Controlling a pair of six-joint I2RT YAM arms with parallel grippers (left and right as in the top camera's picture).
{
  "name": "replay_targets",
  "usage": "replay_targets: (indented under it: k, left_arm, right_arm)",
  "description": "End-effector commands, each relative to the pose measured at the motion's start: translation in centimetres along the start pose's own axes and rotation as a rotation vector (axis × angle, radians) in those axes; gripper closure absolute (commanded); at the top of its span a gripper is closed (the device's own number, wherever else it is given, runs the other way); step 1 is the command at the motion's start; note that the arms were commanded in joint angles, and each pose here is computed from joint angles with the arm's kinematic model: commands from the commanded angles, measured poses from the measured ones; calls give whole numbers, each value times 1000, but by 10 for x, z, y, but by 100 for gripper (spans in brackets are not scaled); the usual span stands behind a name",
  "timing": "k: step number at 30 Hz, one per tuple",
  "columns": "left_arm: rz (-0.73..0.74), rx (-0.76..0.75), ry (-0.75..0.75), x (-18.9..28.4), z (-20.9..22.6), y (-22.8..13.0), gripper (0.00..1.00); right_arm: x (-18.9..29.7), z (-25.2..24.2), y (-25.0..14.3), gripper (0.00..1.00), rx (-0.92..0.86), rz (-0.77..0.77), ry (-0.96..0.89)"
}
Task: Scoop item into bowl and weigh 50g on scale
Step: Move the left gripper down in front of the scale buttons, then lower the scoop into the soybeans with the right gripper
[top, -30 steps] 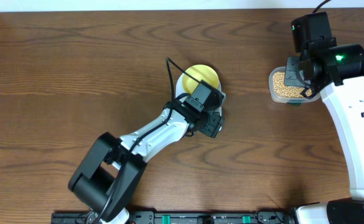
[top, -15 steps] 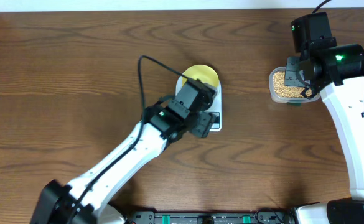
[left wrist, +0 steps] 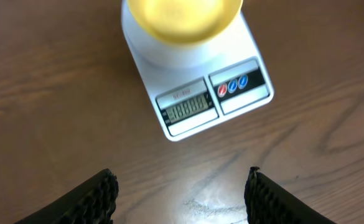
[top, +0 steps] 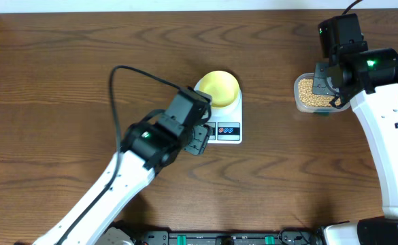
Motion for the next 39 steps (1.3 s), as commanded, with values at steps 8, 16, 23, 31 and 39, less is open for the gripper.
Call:
replay_targets:
  k: [8,16,23,31,39]
  left_arm:
    - [-114,45,18,35,9,15,32]
    - [-113,45,18,35,9,15,31]
    - [-112,45,19,35,9,15,31]
    - [-112,45,19,35,9,15,31]
    - [-112,45,19,35,9,15,31]
  right_arm:
    - [-1,-21,2,99,-60,-19,-121]
    - [-34,-17,-10,99,-97,22,-119]
    - [-56,-9,-16,99,-105,17,-114]
    - [-78,-4,-26,99,-104,18,-115]
    - [-107,5,-32,99,-92,30,-122]
Point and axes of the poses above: each gripper's point midway between its finger pads, its own x axis back along the fingers, its own z axis along the line the jaws close on, y = z × x, the point moved 1 cm from there along x, back along the fingers, and after that the axes turned 4 degrees about -x, right-handed, at the moved point
